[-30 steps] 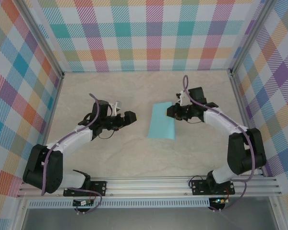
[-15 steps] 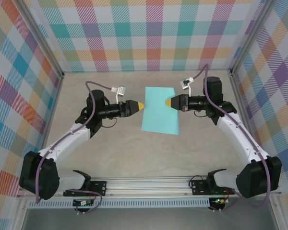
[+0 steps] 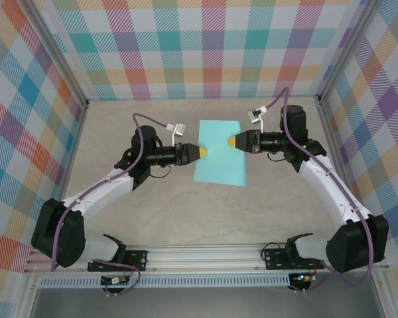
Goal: Fold a paper plane with a square sheet of paper (fold left side to right side)
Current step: Place a square sheet of paper at the center of the table.
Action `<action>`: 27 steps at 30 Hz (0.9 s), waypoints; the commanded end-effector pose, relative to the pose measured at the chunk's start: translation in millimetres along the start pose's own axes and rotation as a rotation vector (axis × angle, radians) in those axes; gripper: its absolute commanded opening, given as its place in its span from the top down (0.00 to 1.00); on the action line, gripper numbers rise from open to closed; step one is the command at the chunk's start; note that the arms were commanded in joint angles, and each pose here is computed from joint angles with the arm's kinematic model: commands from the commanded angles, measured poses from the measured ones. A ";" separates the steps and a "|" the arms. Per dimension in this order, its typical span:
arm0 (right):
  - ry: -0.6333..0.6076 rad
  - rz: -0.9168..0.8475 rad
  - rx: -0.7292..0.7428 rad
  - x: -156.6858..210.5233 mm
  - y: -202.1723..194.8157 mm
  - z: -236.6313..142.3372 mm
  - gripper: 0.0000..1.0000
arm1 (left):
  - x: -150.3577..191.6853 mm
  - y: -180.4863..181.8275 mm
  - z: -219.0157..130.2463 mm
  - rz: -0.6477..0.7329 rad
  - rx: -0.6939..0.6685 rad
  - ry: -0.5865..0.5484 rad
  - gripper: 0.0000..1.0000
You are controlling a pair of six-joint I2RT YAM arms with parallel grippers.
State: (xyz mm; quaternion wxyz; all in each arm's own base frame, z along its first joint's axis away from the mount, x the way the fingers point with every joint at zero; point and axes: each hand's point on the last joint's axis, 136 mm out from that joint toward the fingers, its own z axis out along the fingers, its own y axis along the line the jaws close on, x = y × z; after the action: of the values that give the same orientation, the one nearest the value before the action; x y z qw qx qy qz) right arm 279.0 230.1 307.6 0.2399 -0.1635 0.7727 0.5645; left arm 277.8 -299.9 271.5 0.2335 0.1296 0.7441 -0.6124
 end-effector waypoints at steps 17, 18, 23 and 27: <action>0.051 0.177 0.636 36.7 -141.4 -15.1 0.07 | 5.8 185.6 -4.4 -0.317 -0.446 0.049 1.00; 0.054 0.191 0.629 38.0 -146.0 -11.2 0.08 | 6.4 191.5 -5.7 -0.317 -0.465 0.055 1.00; 0.071 0.285 0.499 41.7 -162.3 26.3 0.33 | 18.8 220.4 -13.2 -0.309 -0.580 0.134 1.00; 0.102 0.357 0.482 47.0 -190.3 59.2 0.61 | 20.5 225.7 -16.1 -0.308 -0.609 0.142 1.00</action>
State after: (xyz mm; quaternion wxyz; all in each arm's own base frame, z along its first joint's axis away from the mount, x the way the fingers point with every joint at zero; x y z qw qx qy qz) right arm 336.5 206.8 121.4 0.1335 0.0045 0.9255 0.3545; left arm 366.3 -247.1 78.6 0.1189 -0.0251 0.9056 -0.4063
